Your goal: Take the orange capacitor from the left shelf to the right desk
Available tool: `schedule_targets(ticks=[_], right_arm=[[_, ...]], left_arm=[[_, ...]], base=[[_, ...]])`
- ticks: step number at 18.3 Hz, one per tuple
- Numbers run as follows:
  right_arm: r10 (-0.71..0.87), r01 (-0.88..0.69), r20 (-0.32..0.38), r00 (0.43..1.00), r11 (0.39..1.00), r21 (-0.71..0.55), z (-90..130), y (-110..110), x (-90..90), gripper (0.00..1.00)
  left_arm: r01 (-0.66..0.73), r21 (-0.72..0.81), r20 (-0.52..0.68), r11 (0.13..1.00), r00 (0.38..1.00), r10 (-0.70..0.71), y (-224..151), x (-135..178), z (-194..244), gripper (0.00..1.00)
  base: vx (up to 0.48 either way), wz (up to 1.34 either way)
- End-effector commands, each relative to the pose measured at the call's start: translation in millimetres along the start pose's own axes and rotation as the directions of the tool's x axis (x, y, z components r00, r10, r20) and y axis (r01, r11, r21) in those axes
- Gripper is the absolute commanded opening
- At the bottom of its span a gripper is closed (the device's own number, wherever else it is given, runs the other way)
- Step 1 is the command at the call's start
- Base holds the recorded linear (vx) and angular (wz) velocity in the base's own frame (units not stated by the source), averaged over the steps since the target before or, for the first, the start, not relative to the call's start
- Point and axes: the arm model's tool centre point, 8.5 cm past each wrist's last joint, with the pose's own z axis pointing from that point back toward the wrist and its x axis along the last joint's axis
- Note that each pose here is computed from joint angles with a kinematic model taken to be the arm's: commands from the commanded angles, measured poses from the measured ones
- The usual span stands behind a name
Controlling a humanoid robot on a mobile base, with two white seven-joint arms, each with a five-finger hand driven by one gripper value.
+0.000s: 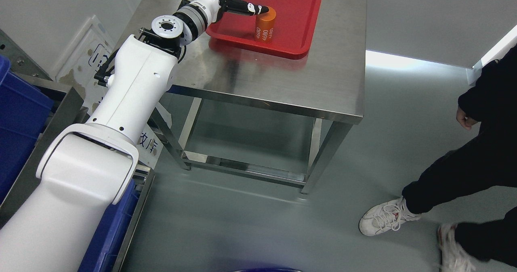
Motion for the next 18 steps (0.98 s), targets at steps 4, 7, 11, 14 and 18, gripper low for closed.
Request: schedule_targets(ticks=[4,7,11,14,18], right_arm=[[-0.007,0.007,-0.003,1.0,1.0,-0.018,0,-11,-6.9,1.0],[-0.007,0.007,-0.003,1.0,1.0,-0.018,0,-11,-6.9,1.0],[-0.007,0.007,-0.003,1.0,1.0,-0.018,0,-11,-6.9,1.0],[-0.007,0.007,-0.003,1.0,1.0,-0.018,0,-11,-6.9,1.0],[-0.007,0.007,-0.003,1.0,1.0,-0.018,0,-11,-6.9,1.0]], left_arm=[[-0.262,0.095,0.328,0.96,0.919,0.218,74,77,36,1.0],[-0.432,0.157,0.424,0.888,0.842,0.334,118,82,65,1.0],[-0.482,0.272,0.451,0.833,0.828,0.332,122,29,90,1.0],[-0.493,0.409,0.425,0.768,0.848,0.317,115,-24,107,1.0],[-0.464,0.499,0.387,0.732,0.875,0.29,112,-62,127,1.0]], base=[[0.0,0.0],[0.0,0.0],[0.0,0.0],[0.0,0.0],[0.0,0.0]])
